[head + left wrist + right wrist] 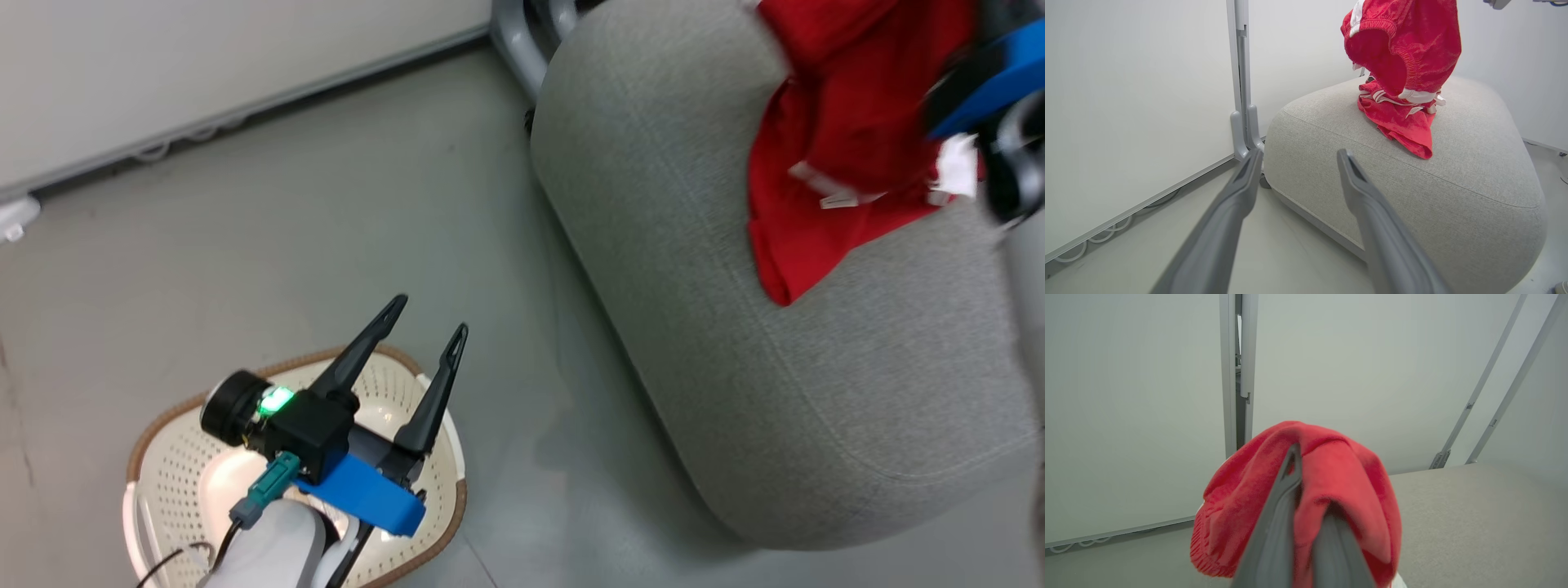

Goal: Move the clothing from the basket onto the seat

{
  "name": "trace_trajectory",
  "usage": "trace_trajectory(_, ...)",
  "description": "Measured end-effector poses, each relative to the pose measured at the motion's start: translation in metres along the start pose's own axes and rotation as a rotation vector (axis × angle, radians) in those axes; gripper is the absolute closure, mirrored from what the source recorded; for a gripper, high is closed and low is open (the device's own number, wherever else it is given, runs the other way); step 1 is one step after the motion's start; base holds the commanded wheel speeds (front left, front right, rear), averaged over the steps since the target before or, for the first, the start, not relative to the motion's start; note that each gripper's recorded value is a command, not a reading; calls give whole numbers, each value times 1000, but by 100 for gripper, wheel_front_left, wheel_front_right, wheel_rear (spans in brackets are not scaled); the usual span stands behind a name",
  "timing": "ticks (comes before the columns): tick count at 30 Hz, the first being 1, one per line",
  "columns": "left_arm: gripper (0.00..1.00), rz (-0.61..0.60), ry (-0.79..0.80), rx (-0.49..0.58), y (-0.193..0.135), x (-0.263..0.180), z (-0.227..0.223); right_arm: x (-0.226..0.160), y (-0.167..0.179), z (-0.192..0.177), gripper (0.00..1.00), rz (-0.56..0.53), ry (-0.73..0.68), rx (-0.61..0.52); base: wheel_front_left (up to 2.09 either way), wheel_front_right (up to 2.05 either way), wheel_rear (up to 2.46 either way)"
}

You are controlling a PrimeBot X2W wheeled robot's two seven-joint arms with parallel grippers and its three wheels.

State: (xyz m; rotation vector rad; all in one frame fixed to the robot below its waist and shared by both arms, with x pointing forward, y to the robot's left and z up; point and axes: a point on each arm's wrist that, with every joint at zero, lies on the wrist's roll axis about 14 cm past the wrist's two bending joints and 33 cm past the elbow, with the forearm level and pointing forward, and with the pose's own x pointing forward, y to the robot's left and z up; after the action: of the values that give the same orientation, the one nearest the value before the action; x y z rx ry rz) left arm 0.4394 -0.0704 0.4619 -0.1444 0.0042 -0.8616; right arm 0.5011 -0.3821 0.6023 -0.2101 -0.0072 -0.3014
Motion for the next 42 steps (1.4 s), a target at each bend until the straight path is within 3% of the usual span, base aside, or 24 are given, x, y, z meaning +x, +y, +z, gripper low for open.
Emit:
trace_trajectory(6, 0, -21, -13, 5, 16, 13, -11, 38, -61, 28, 100, -137, -47, -166, 0, 0, 0)
trace_trajectory(10, 0, -19, -14, 8, 33, 19, -21, 54, -85, 27, 100, -221, -64, -193, 0, 0, 0)
trace_trajectory(18, 0, 16, 22, 4, 71, 21, -60, 59, -83, -88, 100, -300, 104, -136, 0, 0, 0)
trace_trajectory(22, 0, 46, 70, -10, 85, 12, -84, 50, -64, -153, 100, -306, 208, -81, 0, 0, 0)
trace_trajectory(29, 0, 56, 80, -4, 91, 9, -88, 42, -55, -171, 100, -311, 224, -61, 0, 0, 0)
trace_trajectory(30, 0, 54, 77, -3, 90, 10, -86, 41, -55, -171, 96, -311, 225, -60, 0, 0, 0)
trace_trajectory(31, 0, 52, 74, -1, 90, 11, -85, 41, -54, -169, 63, -310, 219, -61, 0, 0, 0)
trace_trajectory(32, 0, 50, 70, 0, 89, 12, -83, 41, -53, -168, 19, -307, 216, -58, 0, 0, 0)
trace_trajectory(33, 0, 49, 65, 4, 88, 13, -79, 41, -51, -166, 0, -302, 211, -52, 0, 0, 0)
trace_trajectory(42, 0, 85, 34, -19, 79, 9, -49, 25, -47, -149, 0, -257, 180, -61, 0, 0, 0)
